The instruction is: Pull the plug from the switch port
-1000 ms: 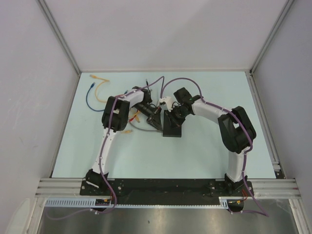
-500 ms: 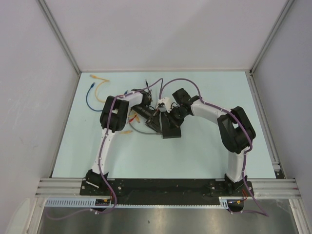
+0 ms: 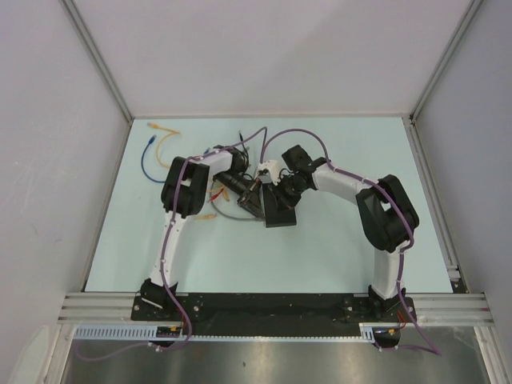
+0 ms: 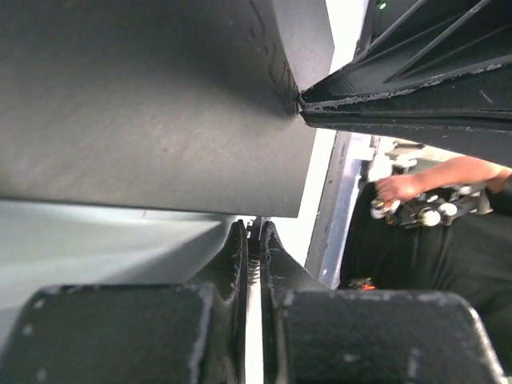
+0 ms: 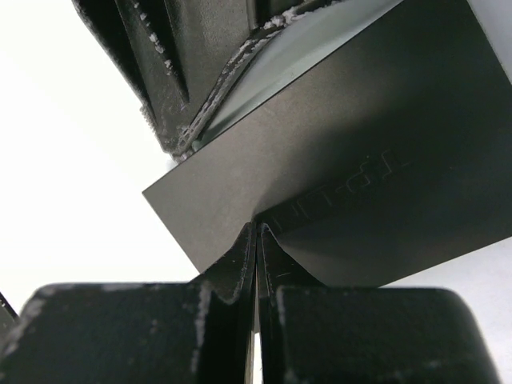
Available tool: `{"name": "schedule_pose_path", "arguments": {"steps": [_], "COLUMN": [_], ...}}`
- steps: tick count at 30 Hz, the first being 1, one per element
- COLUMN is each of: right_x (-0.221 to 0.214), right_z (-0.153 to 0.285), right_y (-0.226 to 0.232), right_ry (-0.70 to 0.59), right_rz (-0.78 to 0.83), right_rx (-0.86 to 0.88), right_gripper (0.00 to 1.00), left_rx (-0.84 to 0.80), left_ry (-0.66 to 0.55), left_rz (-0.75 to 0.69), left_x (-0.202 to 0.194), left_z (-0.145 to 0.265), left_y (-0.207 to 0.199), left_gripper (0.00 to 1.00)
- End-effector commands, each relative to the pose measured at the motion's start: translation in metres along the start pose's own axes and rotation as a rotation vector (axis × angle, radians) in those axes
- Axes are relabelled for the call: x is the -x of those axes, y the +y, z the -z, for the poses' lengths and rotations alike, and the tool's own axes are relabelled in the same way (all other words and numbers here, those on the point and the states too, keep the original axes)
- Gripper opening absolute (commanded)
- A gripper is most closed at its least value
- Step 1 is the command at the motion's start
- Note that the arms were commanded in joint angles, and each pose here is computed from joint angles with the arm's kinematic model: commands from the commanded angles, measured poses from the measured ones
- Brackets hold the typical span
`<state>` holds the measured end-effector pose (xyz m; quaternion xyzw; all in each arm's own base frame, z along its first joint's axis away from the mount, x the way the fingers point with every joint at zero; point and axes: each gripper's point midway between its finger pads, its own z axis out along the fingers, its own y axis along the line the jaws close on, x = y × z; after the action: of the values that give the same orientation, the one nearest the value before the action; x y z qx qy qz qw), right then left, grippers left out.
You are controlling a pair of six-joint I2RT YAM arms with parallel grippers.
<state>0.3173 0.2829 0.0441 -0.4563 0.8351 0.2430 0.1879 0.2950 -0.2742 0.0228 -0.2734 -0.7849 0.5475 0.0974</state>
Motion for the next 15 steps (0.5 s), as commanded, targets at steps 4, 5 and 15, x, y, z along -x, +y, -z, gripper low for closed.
{"name": "schedule_pose_path", "arguments": {"steps": [4,5,15], "right_x": [-0.038,-0.038,-0.039], "right_z": [-0.011,-0.01,-0.011], "right_y": [-0.011,-0.011,-0.011], "right_ry": [0.12,0.121,0.124], "right_rz": [-0.031,-0.032,-0.033], "right_rx": [-0.043,-0.043,-0.042], "right_gripper": [0.0,0.0,0.0], "left_rx": [0.151,0.129,0.133], "left_ry": [-0.011,-0.013,0.047], "left_rz": [-0.138,-0.134,-0.144], "left_x": [0.028,0.026,0.005], "left_z": [0.032,0.029,0.026], "left_y": [0.021,0.019,0.022], "left_gripper": [0.0,0.0,0.0]}}
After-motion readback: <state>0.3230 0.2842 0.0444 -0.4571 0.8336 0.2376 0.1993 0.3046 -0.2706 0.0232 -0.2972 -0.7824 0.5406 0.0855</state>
